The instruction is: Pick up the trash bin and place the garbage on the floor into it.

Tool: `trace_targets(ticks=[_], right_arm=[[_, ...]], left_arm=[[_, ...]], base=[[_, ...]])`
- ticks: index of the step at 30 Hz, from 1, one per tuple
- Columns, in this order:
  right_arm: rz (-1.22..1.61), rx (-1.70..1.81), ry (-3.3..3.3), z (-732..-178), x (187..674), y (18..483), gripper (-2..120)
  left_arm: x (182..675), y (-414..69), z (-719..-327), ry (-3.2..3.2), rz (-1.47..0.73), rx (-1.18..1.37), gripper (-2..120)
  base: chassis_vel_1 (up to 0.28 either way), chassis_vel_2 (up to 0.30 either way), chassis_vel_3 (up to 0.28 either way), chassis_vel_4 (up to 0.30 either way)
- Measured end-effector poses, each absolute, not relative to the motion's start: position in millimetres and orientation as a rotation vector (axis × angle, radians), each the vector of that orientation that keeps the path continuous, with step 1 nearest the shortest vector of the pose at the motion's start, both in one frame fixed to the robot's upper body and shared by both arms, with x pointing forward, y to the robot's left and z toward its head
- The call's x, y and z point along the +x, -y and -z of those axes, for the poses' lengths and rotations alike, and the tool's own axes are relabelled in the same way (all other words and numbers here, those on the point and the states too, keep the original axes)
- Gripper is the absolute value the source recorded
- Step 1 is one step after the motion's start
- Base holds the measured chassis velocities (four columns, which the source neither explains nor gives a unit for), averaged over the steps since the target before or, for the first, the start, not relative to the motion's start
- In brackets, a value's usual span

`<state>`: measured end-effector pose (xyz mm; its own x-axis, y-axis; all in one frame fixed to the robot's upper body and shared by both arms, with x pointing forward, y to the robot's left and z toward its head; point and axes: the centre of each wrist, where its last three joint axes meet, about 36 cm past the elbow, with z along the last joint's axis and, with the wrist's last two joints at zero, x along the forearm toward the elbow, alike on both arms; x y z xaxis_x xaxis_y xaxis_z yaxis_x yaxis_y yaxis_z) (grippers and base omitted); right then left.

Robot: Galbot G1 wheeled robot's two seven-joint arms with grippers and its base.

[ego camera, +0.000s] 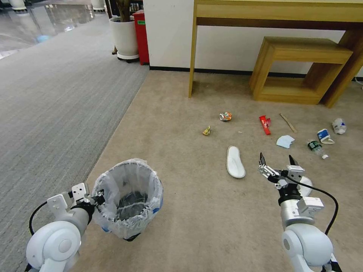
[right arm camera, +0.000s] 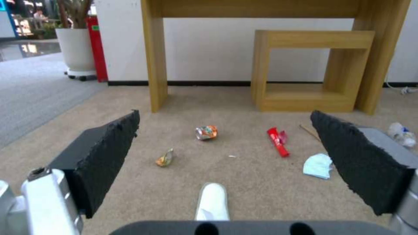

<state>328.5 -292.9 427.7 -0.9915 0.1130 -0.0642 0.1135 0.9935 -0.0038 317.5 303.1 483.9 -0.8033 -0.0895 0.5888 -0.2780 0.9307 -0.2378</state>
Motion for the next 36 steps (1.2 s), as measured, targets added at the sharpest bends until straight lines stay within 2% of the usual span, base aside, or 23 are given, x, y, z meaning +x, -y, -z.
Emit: trace_targets(ticks=[9,36], right_arm=[[0.002,0.168,-3.069,-428.6,328.3,292.1,100],[-0.015,0.155,-3.068,-431.3,327.6,291.5,100]], left_arm=[[316.9,-303.4,-483.9,2.488,-0.421,0.262,1],[316.4,-303.1,-484.7,2.491,-0.422,0.260,1]], base=[[0.000,0.000,0.000,0.000],[-0.063,-0.059,0.062,0.056]])
